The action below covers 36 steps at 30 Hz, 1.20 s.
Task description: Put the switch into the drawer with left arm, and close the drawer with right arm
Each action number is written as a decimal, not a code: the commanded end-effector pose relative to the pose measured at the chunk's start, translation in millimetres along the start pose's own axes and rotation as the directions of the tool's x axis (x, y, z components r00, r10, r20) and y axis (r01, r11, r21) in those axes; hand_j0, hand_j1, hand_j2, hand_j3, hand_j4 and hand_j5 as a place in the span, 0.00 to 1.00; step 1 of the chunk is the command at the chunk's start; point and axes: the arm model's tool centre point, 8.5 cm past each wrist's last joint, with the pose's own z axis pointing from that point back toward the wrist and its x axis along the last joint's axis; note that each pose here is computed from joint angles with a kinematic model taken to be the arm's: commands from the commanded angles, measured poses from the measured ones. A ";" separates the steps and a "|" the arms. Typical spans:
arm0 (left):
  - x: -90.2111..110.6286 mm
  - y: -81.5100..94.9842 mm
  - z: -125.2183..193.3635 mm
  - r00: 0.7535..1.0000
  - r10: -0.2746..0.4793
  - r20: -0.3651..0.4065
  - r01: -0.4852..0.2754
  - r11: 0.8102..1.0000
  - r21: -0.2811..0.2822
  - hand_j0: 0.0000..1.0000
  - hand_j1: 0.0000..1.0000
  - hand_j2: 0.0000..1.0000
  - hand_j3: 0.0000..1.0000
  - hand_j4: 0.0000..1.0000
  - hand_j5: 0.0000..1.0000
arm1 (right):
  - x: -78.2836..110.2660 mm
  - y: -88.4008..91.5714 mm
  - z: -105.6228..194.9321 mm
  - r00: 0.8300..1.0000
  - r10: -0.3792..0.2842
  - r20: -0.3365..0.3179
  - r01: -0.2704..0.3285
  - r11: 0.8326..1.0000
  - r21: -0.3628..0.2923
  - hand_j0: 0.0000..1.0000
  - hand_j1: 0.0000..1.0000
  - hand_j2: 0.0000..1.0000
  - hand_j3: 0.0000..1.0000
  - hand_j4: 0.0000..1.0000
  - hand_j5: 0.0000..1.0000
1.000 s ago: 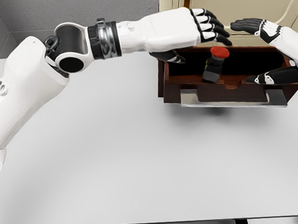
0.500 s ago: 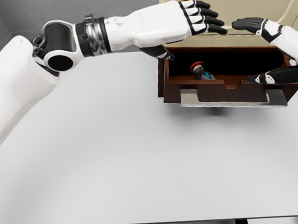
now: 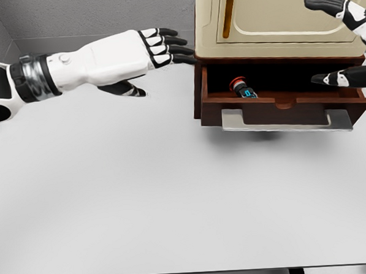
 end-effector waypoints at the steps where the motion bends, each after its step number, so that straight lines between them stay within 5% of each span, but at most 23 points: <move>1: -13.7 6.3 24.0 0.998 -0.007 -0.062 0.006 1.000 -0.013 1.00 1.00 1.00 1.00 1.00 1.00 | 0.9 -6.7 -1.1 1.000 0.009 0.004 -0.009 1.000 -0.016 1.00 1.00 1.00 1.00 1.00 1.00; 6: -32.4 -29.8 51.6 0.985 0.068 -0.159 -0.080 0.994 -0.070 1.00 1.00 1.00 1.00 1.00 1.00 | 2.4 -24.6 4.6 0.998 0.059 -0.013 -0.059 0.998 -0.011 1.00 1.00 1.00 1.00 1.00 1.00; 11: -40.8 -53.2 73.0 0.969 0.108 -0.222 -0.134 0.985 -0.108 1.00 1.00 1.00 1.00 1.00 1.00 | 2.6 -23.1 2.7 0.999 0.046 -0.005 -0.046 0.998 -0.033 1.00 1.00 1.00 1.00 1.00 1.00; 13: -41.9 -53.7 79.3 0.967 0.104 -0.234 -0.134 0.984 -0.118 1.00 1.00 1.00 1.00 1.00 1.00 | 3.8 -24.4 1.6 0.998 0.070 0.001 -0.070 0.997 0.008 0.66 0.66 0.66 0.66 0.66 0.66; 14: -42.3 -54.0 81.7 0.966 0.103 -0.238 -0.135 0.983 -0.122 1.00 1.00 1.00 1.00 1.00 1.00 | 3.8 -11.4 -3.4 0.999 0.046 0.019 -0.047 0.997 0.058 0.54 0.54 0.54 0.54 0.54 0.54; 23: -58.3 -62.0 107.4 0.938 0.142 -0.316 -0.188 0.975 -0.120 1.00 1.00 1.00 1.00 1.00 1.00 | 3.4 -9.4 0.5 0.992 0.126 0.014 -0.126 0.980 0.151 0.51 0.51 0.51 0.51 0.51 0.51; 31: -56.9 -61.7 106.2 0.940 0.142 -0.311 -0.187 0.975 -0.120 1.00 1.00 1.00 1.00 1.00 1.00 | -1.9 44.0 4.8 0.999 0.034 0.008 -0.035 0.970 0.241 0.50 0.50 0.50 0.50 0.50 0.50; 36: -55.6 -65.4 105.5 0.939 0.149 -0.309 -0.194 0.973 -0.121 1.00 1.00 1.00 1.00 1.00 1.00 | -2.5 50.4 4.0 0.999 0.035 0.013 -0.037 0.968 0.249 0.50 0.50 0.50 0.50 0.50 0.50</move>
